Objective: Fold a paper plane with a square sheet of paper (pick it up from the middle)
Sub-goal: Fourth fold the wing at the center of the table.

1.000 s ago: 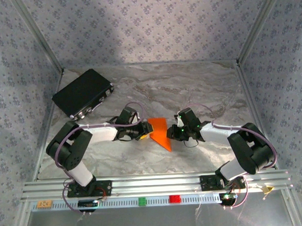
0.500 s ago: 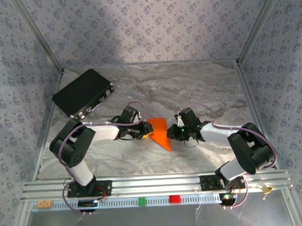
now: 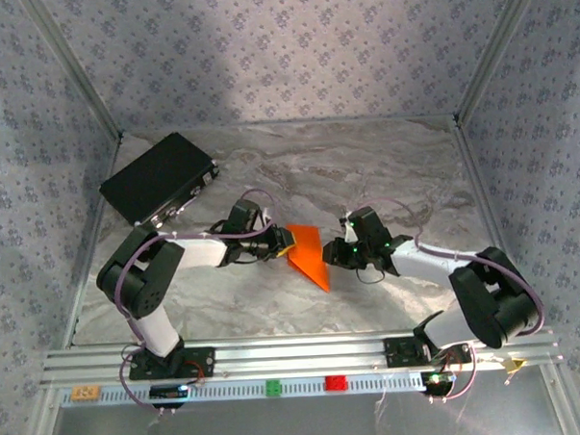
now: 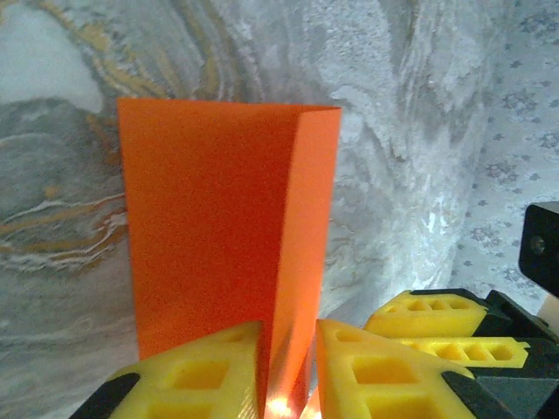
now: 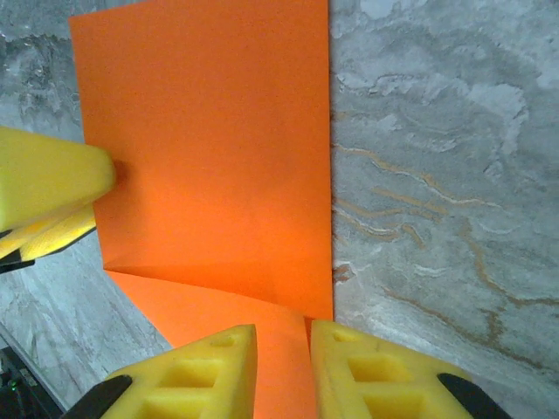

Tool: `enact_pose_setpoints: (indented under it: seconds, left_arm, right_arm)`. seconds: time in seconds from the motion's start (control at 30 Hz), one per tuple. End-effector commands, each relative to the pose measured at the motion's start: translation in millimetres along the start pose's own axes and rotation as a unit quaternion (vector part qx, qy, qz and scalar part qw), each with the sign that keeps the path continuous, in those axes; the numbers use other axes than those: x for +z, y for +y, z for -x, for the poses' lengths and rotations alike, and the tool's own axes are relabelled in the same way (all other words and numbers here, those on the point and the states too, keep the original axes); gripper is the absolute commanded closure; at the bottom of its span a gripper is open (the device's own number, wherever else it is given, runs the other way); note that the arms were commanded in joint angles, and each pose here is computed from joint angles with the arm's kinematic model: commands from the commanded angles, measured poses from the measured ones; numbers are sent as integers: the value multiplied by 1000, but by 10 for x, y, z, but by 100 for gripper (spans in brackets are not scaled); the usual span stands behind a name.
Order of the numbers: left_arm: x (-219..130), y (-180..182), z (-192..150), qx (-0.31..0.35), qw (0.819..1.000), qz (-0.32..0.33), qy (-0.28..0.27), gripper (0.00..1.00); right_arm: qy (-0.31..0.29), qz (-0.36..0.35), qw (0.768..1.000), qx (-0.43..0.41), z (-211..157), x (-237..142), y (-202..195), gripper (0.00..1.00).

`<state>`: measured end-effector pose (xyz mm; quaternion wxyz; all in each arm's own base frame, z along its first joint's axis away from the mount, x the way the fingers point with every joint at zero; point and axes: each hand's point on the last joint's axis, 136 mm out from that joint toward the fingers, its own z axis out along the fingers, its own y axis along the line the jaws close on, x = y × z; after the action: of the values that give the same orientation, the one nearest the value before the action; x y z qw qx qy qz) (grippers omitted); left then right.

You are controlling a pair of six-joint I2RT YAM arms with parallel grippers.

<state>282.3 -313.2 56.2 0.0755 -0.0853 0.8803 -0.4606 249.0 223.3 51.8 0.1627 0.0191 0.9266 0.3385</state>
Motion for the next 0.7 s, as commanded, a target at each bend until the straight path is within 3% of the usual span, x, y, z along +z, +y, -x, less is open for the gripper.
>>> enact_pose_setpoints:
  seconds: [0.0, 0.23, 0.4, 0.67]
  left_arm:
    - [32, -33, 4, -2, 1000, -25, 9, 79]
    - [98, -58, 6, 2, 999, -35, 24, 84]
    - [55, -9, 39, -2, 1000, -22, 5, 93]
    - [-88, 45, 101, 4, 999, 14, -33, 96]
  right_arm:
    - [-6, -14, 1000, 1, -10, -54, -72, 75]
    - [-25, -16, 1000, -9, 31, -131, -63, 69]
    - [-43, -23, 999, -14, 70, -213, -63, 57]
    - [-65, -16, 997, -35, 124, -298, 1, 46]
